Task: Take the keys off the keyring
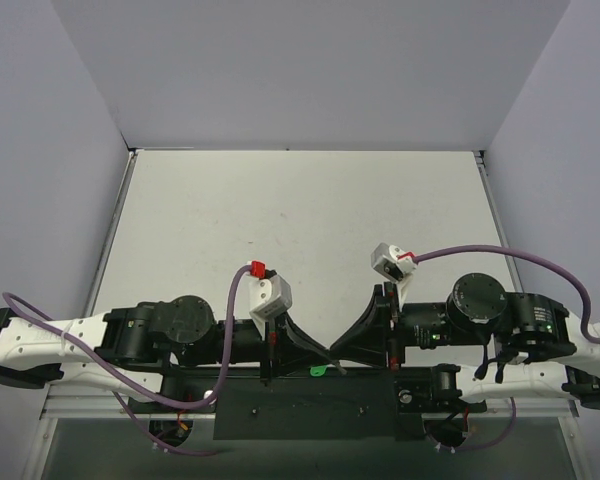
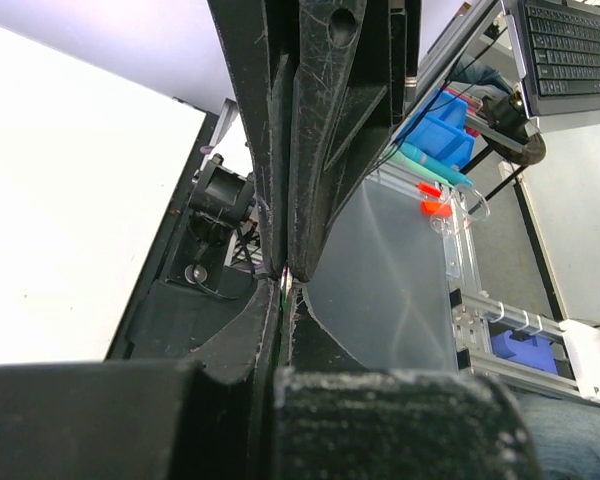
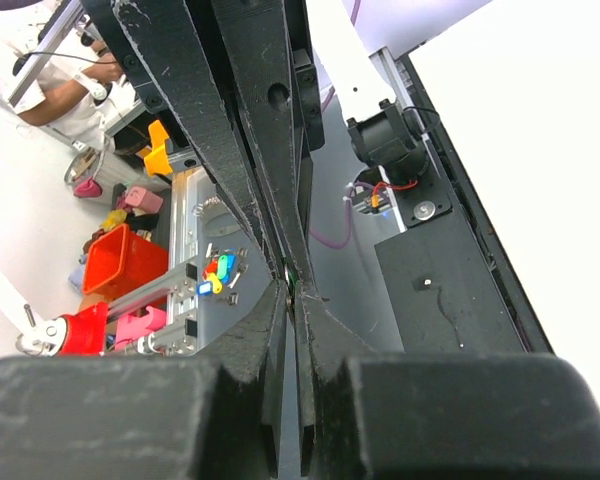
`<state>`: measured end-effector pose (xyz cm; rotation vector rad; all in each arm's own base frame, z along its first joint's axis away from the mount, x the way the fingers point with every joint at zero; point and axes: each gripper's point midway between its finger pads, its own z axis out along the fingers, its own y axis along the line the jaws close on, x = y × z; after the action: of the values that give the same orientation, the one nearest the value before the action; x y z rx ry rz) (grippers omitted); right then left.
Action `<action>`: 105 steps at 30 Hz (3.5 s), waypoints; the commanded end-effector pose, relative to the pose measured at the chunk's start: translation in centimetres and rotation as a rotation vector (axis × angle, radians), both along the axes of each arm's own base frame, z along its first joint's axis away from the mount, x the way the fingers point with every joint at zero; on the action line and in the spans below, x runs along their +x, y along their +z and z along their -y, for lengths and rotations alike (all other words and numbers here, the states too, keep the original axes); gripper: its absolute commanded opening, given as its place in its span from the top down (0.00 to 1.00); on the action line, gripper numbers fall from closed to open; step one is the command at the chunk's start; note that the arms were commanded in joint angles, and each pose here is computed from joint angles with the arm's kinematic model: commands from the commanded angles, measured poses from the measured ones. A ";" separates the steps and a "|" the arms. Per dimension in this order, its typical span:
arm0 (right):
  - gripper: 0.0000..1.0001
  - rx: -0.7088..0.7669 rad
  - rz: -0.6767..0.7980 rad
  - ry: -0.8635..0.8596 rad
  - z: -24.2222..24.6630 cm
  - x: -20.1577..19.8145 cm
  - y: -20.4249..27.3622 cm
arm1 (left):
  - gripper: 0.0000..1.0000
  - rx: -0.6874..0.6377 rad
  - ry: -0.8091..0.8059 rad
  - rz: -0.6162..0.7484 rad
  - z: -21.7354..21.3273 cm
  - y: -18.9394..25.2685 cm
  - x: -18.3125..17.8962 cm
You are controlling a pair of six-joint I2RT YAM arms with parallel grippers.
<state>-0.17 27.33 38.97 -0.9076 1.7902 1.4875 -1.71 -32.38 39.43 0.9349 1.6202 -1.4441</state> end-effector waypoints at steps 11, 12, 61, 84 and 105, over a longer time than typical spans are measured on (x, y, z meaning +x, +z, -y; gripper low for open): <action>0.41 0.195 -0.030 -0.269 1.3 4.3 3.5 | 1.00 -0.169 0.136 -0.067 0.6 4.0 2.1; 0.41 0.215 -0.032 -0.287 1.3 4.6 3.6 | 1.00 -0.179 0.159 -0.072 0.4 4.1 2.5; 0.79 0.347 -0.013 -0.333 0.7 5.6 6.1 | 1.00 -0.432 0.305 -0.305 0.5 7.0 4.9; 0.91 0.326 -0.011 -0.333 0.4 5.7 5.0 | 1.00 -0.467 0.275 -0.304 1.0 8.5 4.3; 0.86 0.346 -0.005 -0.368 1.9 6.1 5.4 | 1.00 -0.507 0.316 -0.321 0.3 9.1 5.0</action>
<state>5.40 25.93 43.52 -0.4126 1.5742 1.4968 3.16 -34.10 44.69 0.2405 1.5289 -1.6295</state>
